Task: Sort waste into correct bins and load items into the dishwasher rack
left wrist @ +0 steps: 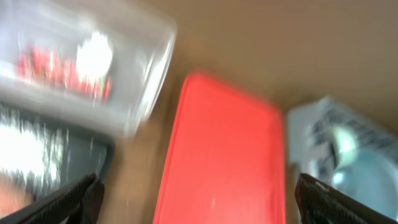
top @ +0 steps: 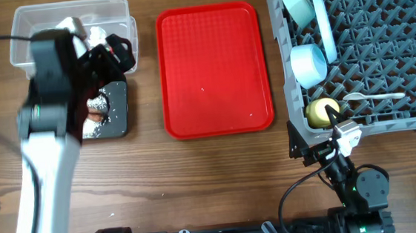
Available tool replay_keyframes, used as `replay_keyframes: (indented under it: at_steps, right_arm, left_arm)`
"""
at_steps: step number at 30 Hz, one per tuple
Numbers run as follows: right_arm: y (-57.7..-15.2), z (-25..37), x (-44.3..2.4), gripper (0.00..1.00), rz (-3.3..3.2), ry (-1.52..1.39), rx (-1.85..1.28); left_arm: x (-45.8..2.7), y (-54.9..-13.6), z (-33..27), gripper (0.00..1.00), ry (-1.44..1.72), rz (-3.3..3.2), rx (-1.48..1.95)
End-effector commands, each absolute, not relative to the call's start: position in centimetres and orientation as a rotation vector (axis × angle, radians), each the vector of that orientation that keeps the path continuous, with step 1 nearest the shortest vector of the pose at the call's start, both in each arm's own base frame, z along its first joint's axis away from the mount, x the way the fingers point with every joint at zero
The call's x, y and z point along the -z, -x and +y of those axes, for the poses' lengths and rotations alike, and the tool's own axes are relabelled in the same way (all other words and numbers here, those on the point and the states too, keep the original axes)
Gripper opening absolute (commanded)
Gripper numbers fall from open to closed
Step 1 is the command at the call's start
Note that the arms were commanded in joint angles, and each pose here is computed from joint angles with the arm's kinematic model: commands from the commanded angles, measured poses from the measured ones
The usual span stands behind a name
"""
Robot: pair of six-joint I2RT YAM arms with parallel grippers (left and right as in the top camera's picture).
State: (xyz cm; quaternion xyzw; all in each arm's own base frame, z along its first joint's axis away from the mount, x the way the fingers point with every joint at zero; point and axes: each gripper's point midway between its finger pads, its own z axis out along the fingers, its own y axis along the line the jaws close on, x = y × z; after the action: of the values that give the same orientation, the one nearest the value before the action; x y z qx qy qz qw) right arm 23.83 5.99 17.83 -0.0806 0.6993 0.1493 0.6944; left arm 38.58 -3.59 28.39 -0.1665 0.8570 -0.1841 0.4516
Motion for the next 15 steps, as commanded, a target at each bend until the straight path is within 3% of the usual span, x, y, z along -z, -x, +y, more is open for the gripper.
replay_keyframes:
  at_steps: [1, 15]
  right_arm:
    - [-23.7, 6.0, -18.1, 1.00, 1.543, 0.195, -0.318]
    - [-23.7, 6.0, -18.1, 1.00, 1.543, 0.195, -0.318]
  left_arm:
    - [-29.5, -35.5, -1.9, 1.00, 0.267, 1.911, 0.295]
    - [-23.3, -26.1, 1.0, 1.00, 0.286, 1.564, 0.243]
